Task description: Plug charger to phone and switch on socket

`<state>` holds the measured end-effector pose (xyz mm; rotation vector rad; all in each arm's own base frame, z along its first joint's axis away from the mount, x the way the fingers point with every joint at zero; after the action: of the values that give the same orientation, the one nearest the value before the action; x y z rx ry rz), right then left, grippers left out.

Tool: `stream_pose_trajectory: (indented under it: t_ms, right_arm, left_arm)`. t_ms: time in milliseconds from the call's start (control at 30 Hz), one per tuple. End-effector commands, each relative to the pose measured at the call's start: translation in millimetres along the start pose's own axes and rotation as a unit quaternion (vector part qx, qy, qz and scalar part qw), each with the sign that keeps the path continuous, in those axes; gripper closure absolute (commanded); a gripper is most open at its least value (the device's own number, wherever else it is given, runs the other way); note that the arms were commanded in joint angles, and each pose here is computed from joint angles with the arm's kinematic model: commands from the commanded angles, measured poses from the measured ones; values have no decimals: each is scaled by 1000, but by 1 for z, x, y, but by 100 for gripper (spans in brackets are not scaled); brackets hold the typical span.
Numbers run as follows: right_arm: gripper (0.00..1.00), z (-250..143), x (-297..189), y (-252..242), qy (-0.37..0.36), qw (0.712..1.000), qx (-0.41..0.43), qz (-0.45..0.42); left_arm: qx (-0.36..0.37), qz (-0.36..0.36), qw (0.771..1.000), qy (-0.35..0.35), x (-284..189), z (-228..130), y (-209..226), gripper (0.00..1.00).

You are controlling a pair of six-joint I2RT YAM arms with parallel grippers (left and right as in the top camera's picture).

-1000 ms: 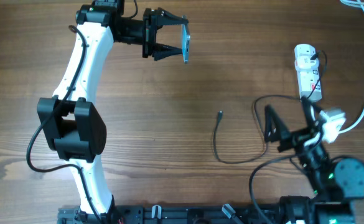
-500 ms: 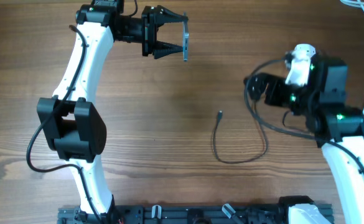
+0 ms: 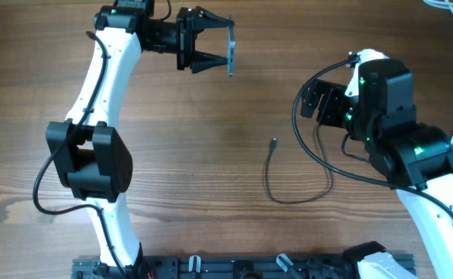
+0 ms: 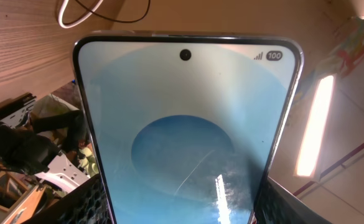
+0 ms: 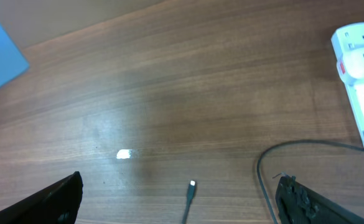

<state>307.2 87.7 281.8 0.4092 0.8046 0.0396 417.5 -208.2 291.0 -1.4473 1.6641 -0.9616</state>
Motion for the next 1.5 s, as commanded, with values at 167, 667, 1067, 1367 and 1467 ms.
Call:
stream_pose_trajectory:
  t_ms: [167,667,1067,1367,1467]
  right_arm:
    - [0,4,-9,39,12,994,-18,109]
    - [0,3,-24,131,39,989,-143,24]
    - [10,8,26,172,-25,993,-115,-17]
    - [53,11,39,166,-29,994,-102,-36]
    - [53,17,43,157,-22,995,-91,-40]
  left_arm:
    - [33,-17,999,21,-1,-22,-21,39]
    - [32,15,999,-18,2,-10,-12,40]
    - [28,41,999,-15,23,-12,-4,41]
    - [29,37,999,-9,23,-13,-5,39]
    - [34,19,999,14,23,-21,-11,39]
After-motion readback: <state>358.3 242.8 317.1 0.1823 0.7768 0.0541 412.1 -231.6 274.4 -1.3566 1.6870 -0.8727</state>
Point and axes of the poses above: each gripper's point midway between its finger pads, its own x axis out along the fingers, its own y axis along the line the jaws close on, z = x × y, the point moved 2 cm from there along -x, back along the fingers, and after that the axes turned 6 degrees about x, right-handed, at the moved point
